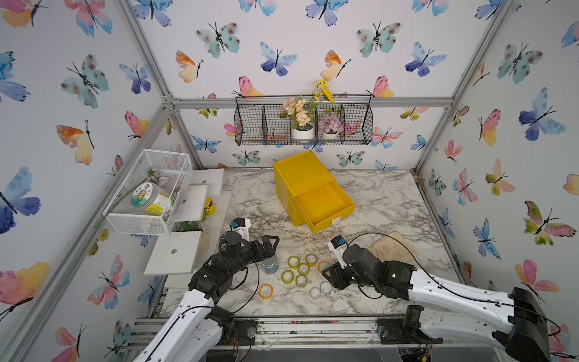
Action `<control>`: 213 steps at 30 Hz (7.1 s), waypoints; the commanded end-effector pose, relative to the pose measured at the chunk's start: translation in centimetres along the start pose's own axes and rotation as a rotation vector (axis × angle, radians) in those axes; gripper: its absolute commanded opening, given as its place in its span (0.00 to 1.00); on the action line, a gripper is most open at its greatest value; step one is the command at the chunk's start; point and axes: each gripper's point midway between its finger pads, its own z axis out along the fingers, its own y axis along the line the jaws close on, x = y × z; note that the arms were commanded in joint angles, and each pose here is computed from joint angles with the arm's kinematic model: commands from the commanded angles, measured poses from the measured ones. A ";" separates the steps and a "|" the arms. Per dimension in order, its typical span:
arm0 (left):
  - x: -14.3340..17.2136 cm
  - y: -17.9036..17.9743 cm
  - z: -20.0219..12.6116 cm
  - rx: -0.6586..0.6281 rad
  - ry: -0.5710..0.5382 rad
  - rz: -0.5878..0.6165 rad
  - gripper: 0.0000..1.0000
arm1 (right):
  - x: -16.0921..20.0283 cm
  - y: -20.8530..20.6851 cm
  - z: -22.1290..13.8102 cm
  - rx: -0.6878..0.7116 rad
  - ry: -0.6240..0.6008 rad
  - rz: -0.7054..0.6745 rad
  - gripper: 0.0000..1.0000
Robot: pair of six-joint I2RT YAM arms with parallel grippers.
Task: Place the transparent tape into the drawer according to color
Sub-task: Pick up the tape at the center of the board, then place the tape in the drawer, then pick up the tape at the center of the board, then place the tape in the drawer.
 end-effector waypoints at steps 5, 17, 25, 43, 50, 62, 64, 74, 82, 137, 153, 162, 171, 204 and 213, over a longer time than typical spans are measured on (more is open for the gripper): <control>-0.8 -1.0 -0.6 0.024 -0.021 0.042 0.99 | -9.7 3.1 -4.3 0.035 -0.205 -0.177 0.44; -1.1 -2.0 -0.9 0.049 -0.009 0.051 0.99 | -20.4 -6.0 -1.6 0.260 -0.260 -0.056 0.44; -0.9 -2.2 -1.0 0.057 0.004 0.060 0.99 | -20.2 -11.0 1.8 0.320 -0.185 0.033 0.45; -0.2 -2.6 -0.9 0.080 0.035 0.077 0.99 | -23.0 -11.0 1.3 0.302 -0.255 0.056 0.65; 0.3 -3.7 -1.3 0.102 0.042 0.102 0.99 | -24.5 -7.9 -3.1 0.177 -0.393 0.077 0.66; 3.2 -6.0 -1.4 0.119 0.094 0.152 0.98 | -19.1 -3.5 -8.8 -0.054 -0.451 0.020 0.65; 3.9 -6.4 -1.5 0.118 0.104 0.167 0.98 | -17.3 -3.2 -8.9 -0.079 -0.424 0.015 0.64; 9.5 -9.0 -1.2 0.107 0.204 0.355 0.96 | -6.8 -5.9 -7.5 -0.048 -0.282 0.097 0.62; 15.3 -10.6 0.9 0.091 0.347 0.591 0.92 | -1.4 -9.2 -6.0 0.061 -0.222 0.209 0.61; 26.3 -1.9 7.5 -0.149 0.673 0.929 0.49 | -2.8 -11.1 -6.9 0.185 -0.273 0.231 0.61; 21.4 -6.5 5.6 -0.117 0.537 0.880 0.33 | -3.0 -11.2 -6.9 0.190 -0.280 0.231 0.62; 13.6 -11.3 2.1 -0.036 0.391 0.754 0.32 | -3.4 -11.0 -6.8 0.182 -0.283 0.229 0.62; 3.2 -17.3 -0.5 0.043 0.137 0.708 0.33 | -3.5 -10.8 -6.7 0.170 -0.288 0.234 0.62; -4.5 -17.2 16.4 -0.113 0.218 0.707 0.68 | -2.0 -11.1 -6.1 0.176 -0.229 0.259 0.63; -6.2 -21.4 12.6 0.022 0.189 0.667 0.87 | 0.0 -10.5 -4.5 0.126 -0.139 0.237 0.64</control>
